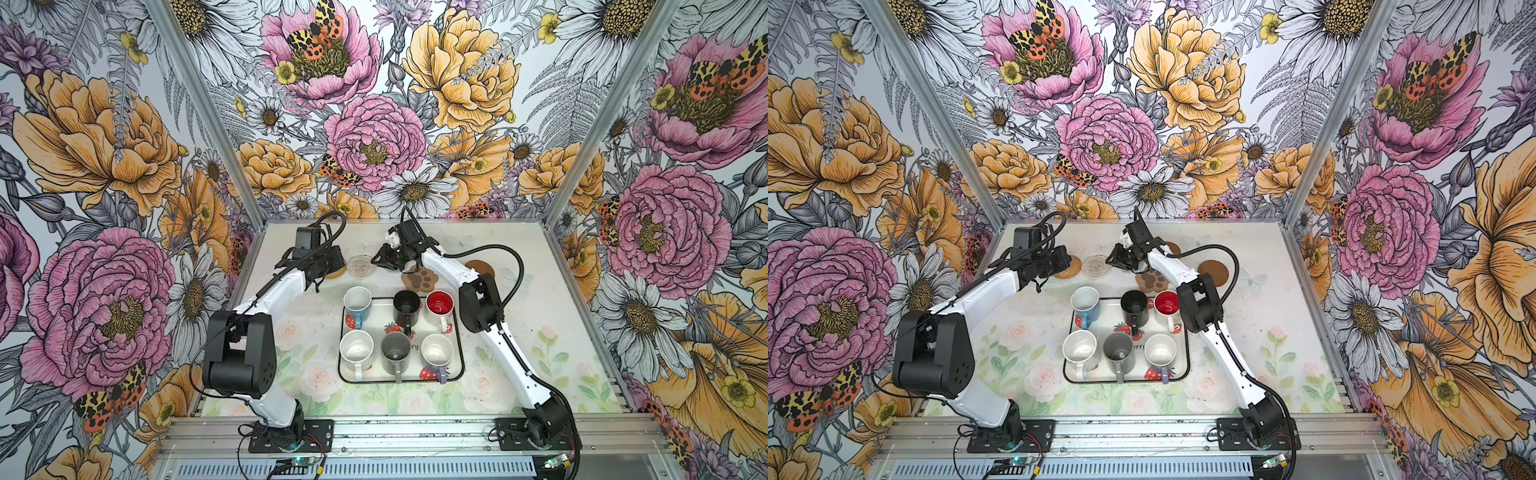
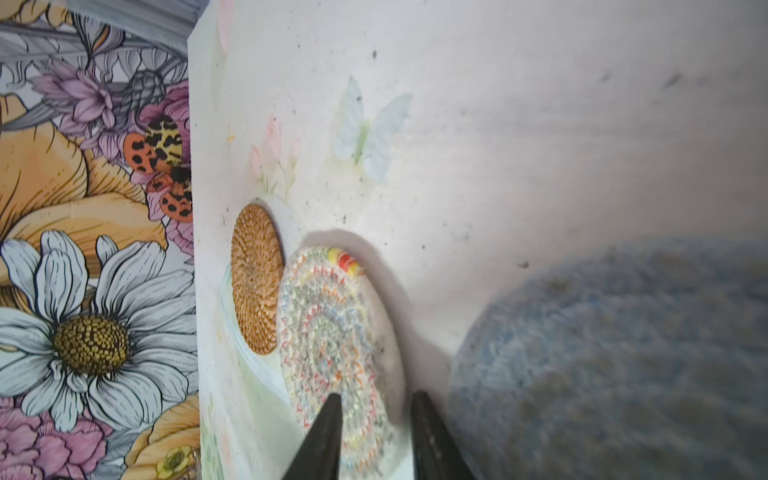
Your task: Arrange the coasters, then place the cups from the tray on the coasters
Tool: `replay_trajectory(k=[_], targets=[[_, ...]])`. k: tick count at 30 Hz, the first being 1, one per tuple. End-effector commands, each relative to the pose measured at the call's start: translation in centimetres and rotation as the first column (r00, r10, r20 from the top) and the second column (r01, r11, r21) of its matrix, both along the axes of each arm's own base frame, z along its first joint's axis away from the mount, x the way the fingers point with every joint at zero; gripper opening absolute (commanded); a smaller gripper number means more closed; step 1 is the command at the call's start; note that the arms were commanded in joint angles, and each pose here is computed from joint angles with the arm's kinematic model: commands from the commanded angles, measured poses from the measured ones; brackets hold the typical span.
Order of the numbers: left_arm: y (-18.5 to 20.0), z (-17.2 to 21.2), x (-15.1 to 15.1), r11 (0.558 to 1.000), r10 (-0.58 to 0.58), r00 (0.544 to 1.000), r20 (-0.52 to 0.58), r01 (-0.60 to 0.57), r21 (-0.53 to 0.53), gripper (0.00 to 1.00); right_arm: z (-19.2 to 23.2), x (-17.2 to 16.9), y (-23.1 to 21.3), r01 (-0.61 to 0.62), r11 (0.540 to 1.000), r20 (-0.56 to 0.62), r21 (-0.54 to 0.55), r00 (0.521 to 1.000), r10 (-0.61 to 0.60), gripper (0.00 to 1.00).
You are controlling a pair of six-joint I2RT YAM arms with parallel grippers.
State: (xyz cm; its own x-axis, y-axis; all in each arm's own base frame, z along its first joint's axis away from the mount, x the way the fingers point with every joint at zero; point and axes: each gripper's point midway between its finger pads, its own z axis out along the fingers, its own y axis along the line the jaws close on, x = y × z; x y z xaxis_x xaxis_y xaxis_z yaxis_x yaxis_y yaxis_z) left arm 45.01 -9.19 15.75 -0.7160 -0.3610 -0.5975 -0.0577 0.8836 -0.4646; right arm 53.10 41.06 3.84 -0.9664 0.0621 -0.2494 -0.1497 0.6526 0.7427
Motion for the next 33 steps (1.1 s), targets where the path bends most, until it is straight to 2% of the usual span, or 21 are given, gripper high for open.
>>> replay_trajectory(k=[1,7,17,21,26,33], targets=[[-0.3,0.9,0.0,1.0,-0.011,0.999,0.03,0.012,-0.025,0.0,2.5,0.0,-0.8,0.005,0.999,0.051,-0.032,0.999,-0.004,0.4],[-0.4,1.5,-0.1,0.999,-0.007,0.999,0.04,0.008,-0.031,0.0,3.9,0.0,-1.9,0.009,0.999,0.078,-0.05,0.997,-0.005,0.47],[-1.2,2.1,-0.3,0.999,-0.012,0.999,0.05,0.014,-0.033,0.0,8.0,0.7,-3.2,0.002,1.0,0.139,-0.013,0.99,0.0,0.45],[-1.3,2.1,-0.3,0.999,-0.011,0.999,0.05,0.012,-0.031,0.0,9.6,1.7,-4.7,0.028,1.0,0.173,-0.012,0.985,-0.026,0.38],[-1.5,2.0,-0.4,0.999,-0.012,0.999,0.046,0.013,-0.031,0.0,8.8,3.1,-6.8,0.072,0.997,0.169,-0.027,0.983,-0.066,0.2],[-1.8,1.6,-0.4,0.999,-0.015,0.999,0.034,0.017,-0.031,0.0,5.4,4.2,-7.7,0.083,0.996,0.12,-0.031,0.99,-0.079,0.15]])
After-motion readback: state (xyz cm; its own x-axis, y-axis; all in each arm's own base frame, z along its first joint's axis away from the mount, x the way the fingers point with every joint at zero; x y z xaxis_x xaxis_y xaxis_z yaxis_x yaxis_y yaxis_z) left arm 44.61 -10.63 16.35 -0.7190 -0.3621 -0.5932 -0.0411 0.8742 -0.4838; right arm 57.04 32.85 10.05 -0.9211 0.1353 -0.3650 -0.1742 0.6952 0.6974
